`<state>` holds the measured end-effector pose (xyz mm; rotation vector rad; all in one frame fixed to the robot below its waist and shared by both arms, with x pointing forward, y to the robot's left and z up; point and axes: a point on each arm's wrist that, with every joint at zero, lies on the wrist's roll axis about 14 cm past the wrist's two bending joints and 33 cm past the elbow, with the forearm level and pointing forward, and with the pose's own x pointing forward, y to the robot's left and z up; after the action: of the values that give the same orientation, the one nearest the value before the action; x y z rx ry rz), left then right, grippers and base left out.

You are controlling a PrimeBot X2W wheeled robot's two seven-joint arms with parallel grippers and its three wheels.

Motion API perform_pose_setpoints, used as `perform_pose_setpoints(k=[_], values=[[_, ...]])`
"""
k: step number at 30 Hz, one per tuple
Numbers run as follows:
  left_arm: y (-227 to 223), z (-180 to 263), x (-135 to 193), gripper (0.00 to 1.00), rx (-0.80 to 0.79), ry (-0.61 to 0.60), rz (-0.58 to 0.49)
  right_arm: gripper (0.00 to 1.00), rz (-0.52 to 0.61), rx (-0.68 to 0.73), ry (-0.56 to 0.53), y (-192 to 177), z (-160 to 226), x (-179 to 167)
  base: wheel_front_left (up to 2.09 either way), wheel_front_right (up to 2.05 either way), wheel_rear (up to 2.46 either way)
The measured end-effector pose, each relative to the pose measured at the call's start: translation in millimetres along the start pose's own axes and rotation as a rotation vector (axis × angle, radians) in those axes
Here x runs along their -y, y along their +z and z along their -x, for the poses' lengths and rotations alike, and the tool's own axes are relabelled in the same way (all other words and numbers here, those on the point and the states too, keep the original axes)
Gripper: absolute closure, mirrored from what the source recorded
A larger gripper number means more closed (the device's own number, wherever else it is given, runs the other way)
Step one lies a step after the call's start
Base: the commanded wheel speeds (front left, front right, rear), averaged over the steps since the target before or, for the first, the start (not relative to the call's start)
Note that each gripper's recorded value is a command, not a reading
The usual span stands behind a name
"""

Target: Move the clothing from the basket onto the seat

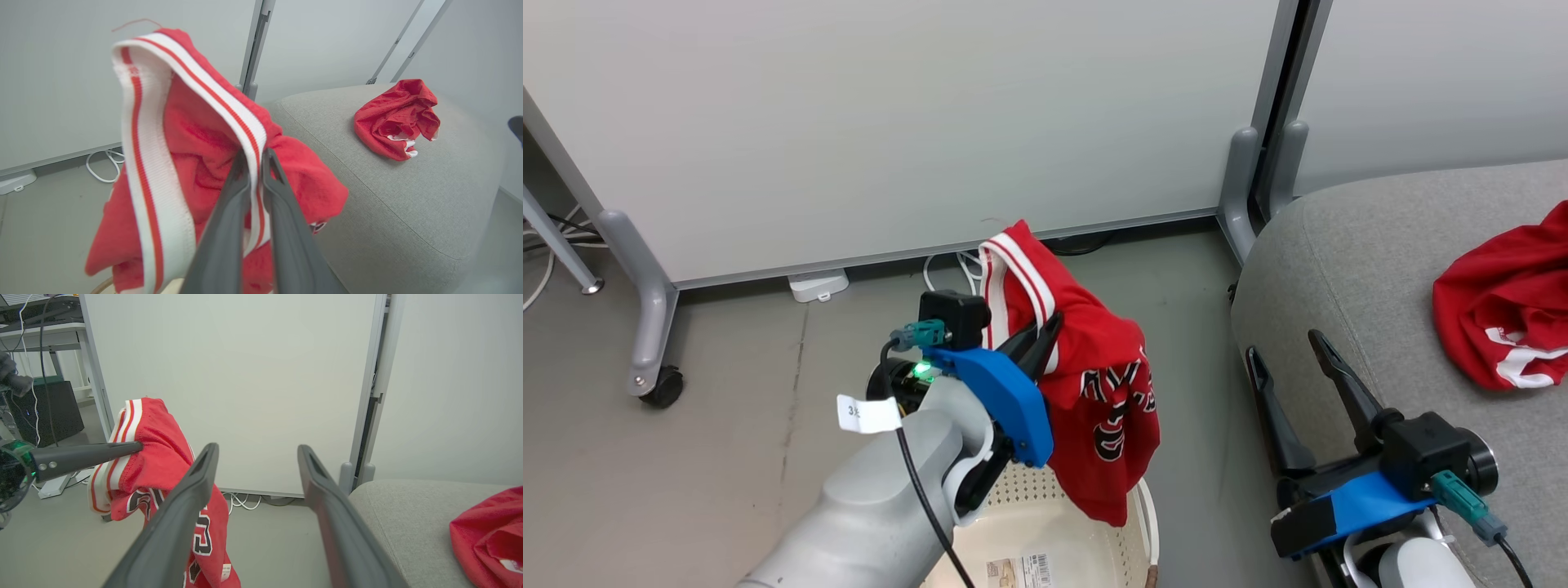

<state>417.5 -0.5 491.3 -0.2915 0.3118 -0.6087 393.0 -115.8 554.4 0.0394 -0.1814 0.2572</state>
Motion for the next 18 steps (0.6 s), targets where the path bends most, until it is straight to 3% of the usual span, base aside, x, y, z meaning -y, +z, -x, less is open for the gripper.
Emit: perform_pose_setpoints(k=[12, 18], values=[[44, -8, 18, 1.00, 0.086, -0.043, -0.045, 0.00, 0.002, 0.000, 0.015, 3, 2, -6, 0.00, 0.00, 0.00], [45, -10, 20, 1.00, 0.090, -0.049, -0.057, 0.00, 0.000, -0.006, 0.018, 1, 4, -7, 0.00, 0.00, 0.00]])
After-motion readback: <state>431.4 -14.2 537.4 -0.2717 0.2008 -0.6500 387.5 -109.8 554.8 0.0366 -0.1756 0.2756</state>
